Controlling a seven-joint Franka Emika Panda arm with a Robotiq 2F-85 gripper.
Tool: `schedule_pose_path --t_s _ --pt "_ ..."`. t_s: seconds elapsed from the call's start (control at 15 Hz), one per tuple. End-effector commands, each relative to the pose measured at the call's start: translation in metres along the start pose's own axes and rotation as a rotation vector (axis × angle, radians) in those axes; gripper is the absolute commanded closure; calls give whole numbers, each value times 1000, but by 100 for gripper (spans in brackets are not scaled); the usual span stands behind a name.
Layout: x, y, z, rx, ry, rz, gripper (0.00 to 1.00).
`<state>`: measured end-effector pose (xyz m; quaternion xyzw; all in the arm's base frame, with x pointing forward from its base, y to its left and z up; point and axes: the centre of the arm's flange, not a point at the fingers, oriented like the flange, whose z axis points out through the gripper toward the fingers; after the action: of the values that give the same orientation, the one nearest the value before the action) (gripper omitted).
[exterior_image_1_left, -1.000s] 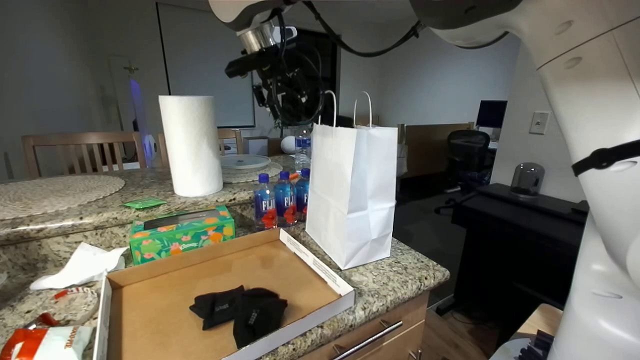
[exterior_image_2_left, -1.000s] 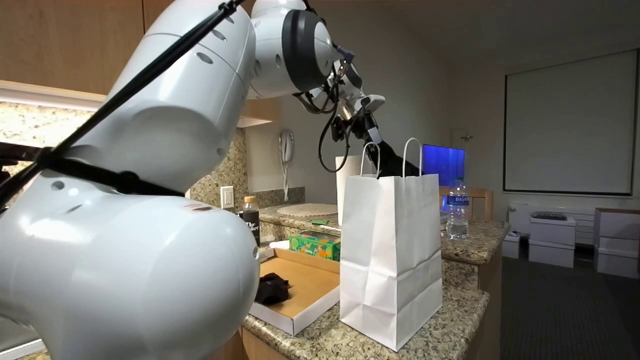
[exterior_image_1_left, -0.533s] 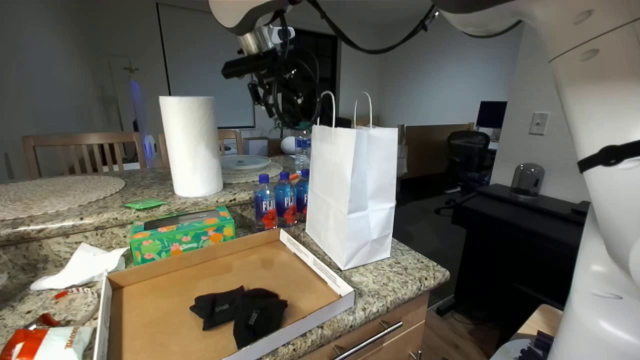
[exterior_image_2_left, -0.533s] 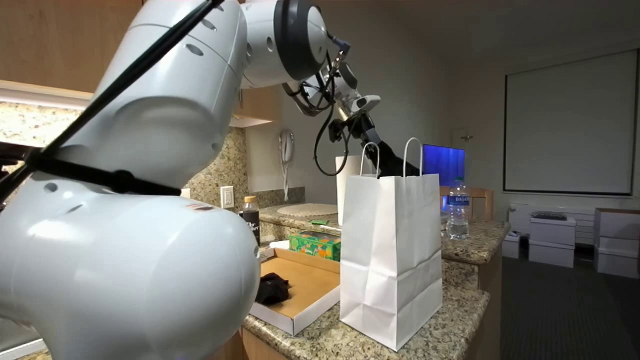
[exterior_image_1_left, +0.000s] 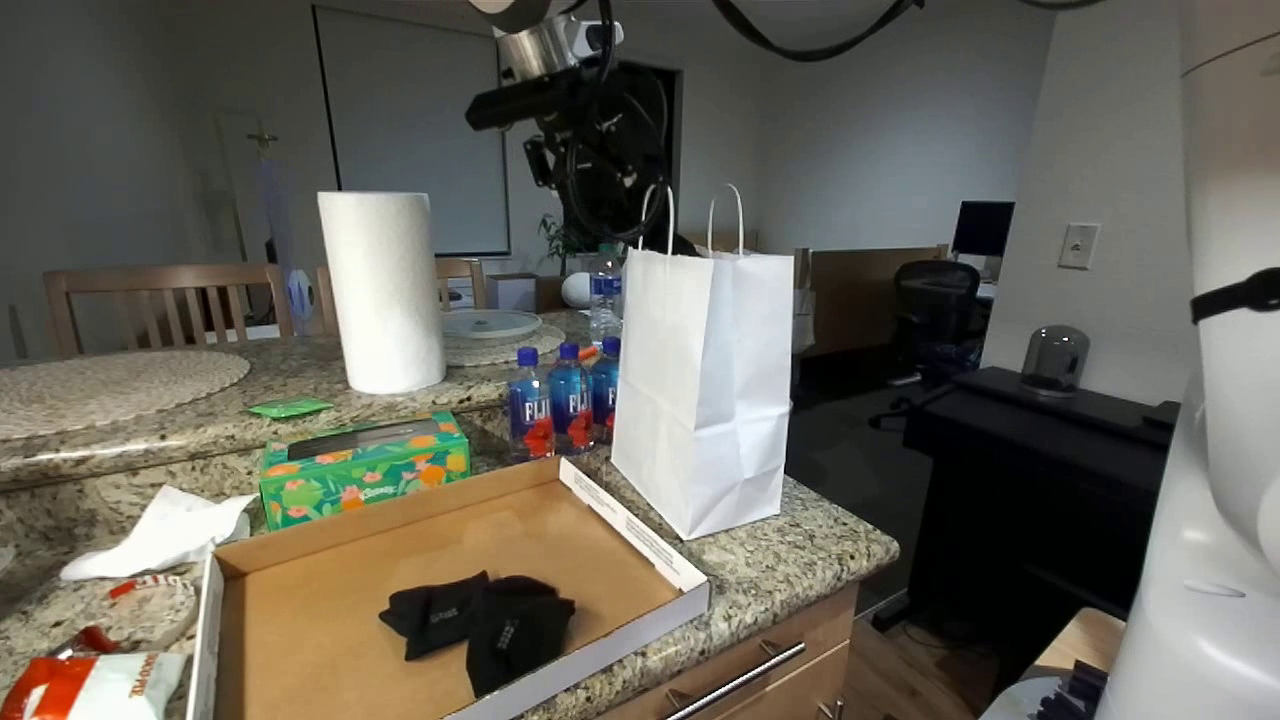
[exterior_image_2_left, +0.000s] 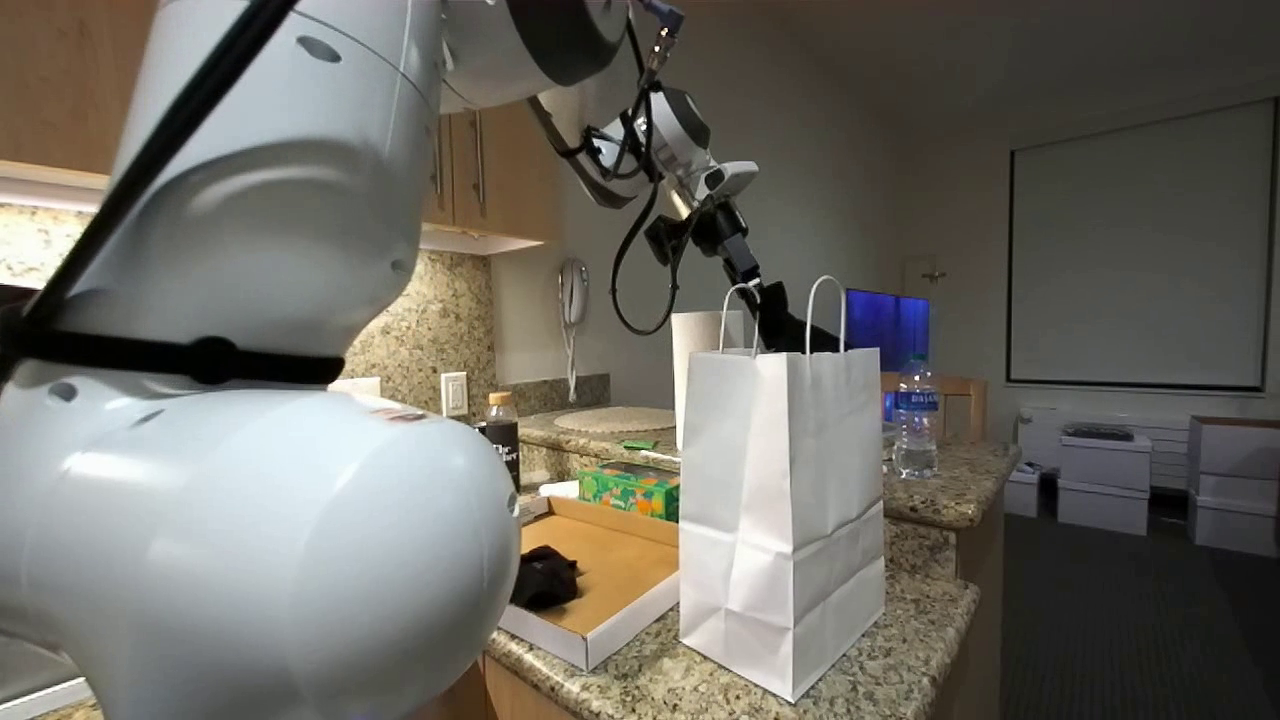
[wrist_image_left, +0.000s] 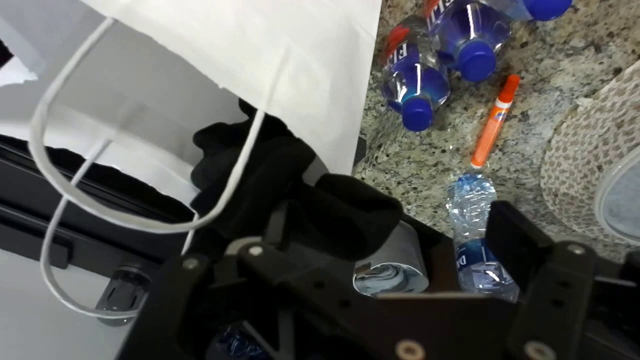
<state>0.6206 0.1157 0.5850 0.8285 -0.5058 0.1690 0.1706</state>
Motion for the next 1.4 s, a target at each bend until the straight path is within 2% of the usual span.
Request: schedule_pose_path --t_s 0.0,0.53,0.87,1.33 --pt "1 35 6 3 1 64 0" --pt "25 57 3 5 -7 144 0" --pt "36 65 -6 2 -15 151 0" --pt "18 38 -28 165 42 60 0"
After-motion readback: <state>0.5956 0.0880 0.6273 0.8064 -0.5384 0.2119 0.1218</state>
